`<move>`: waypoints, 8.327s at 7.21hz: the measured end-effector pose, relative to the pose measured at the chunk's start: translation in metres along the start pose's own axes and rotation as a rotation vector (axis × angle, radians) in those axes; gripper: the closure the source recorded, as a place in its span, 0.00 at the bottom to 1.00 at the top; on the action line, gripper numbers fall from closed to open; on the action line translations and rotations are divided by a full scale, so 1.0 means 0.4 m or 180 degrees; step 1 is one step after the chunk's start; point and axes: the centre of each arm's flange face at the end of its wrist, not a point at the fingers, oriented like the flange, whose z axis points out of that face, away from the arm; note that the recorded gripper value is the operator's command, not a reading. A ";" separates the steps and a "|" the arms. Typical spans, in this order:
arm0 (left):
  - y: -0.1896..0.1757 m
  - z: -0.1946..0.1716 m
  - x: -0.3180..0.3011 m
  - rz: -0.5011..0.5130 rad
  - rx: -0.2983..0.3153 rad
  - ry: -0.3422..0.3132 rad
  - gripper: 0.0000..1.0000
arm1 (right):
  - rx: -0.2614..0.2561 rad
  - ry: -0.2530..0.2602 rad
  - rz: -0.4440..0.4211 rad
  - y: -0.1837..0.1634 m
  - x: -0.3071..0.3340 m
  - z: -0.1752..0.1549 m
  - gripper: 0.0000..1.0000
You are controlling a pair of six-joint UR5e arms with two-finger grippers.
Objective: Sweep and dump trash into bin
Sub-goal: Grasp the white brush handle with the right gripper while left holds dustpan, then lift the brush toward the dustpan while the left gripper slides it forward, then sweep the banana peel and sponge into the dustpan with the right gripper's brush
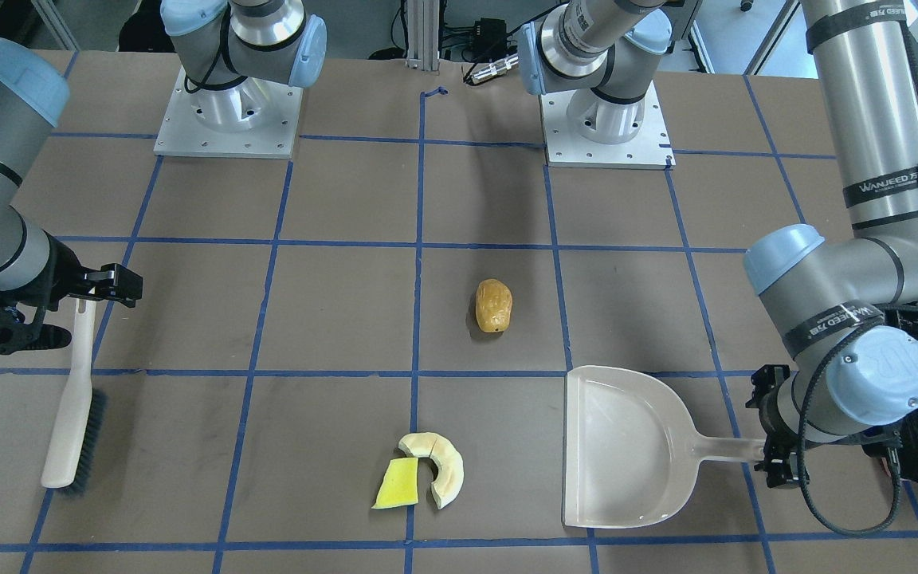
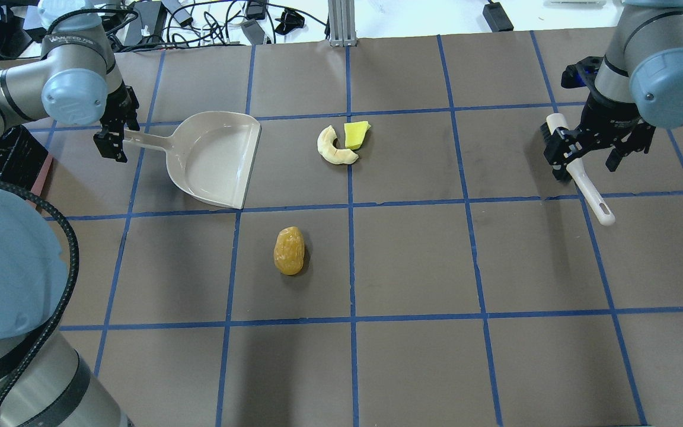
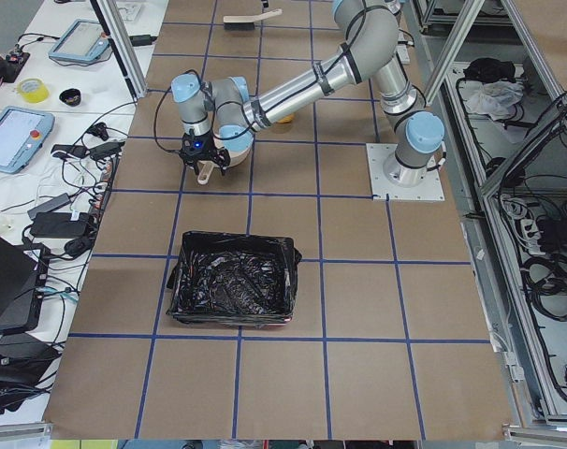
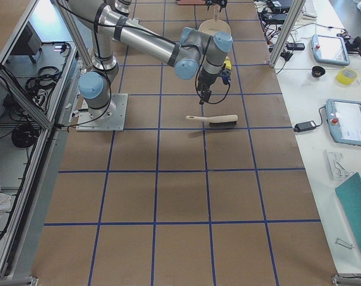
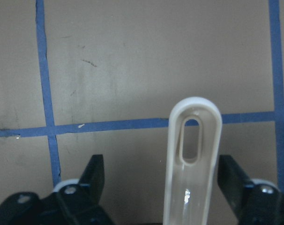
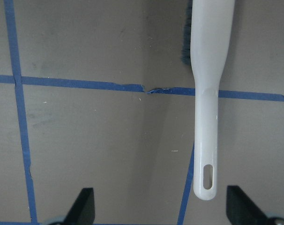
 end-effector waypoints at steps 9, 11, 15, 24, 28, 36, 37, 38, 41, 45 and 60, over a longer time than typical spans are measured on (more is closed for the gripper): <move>0.010 -0.001 0.022 0.0071 -0.0194 0.0325 1.00 | -0.0109 0.0122 -0.0148 -0.007 0.090 0.141 0.02; 0.010 -0.023 0.019 0.0049 -0.0185 0.0340 1.00 | -0.0119 0.0114 -0.0099 -0.008 0.091 0.158 0.04; 0.087 -0.173 0.021 -0.0003 -0.0101 0.0301 1.00 | -0.0220 0.0005 0.0023 -0.014 0.119 0.225 0.24; 0.297 -0.182 0.080 -0.0218 0.0306 0.0253 1.00 | -0.0017 0.0058 0.0061 -0.015 0.115 0.240 1.00; 0.371 -0.219 0.114 -0.0396 0.0316 0.0394 1.00 | 0.0133 0.0142 0.0132 -0.038 0.040 0.180 1.00; 0.464 -0.138 0.099 -0.0373 0.0354 0.0237 1.00 | 0.0070 -0.0119 0.0439 -0.084 -0.464 0.086 1.00; 0.482 -0.121 0.080 -0.0325 0.0375 0.0177 1.00 | 0.0053 -0.0193 0.0500 -0.090 -0.515 0.091 1.00; 0.493 -0.115 0.067 -0.0297 0.0386 0.0149 1.00 | 0.0029 -0.0262 0.0563 -0.096 -0.570 0.098 1.00; 0.506 -0.125 0.056 -0.0267 0.0393 0.0158 1.00 | 0.0032 -0.0381 0.0681 -0.132 -0.759 0.096 1.00; 0.545 -0.146 0.048 -0.0237 0.0391 0.0214 1.00 | 0.0019 -0.0390 0.0585 -0.167 -0.921 0.122 1.00; 0.503 -0.194 0.081 0.0013 -0.0560 0.0546 1.00 | -0.0093 -0.0200 0.0602 0.023 -0.969 -0.099 1.00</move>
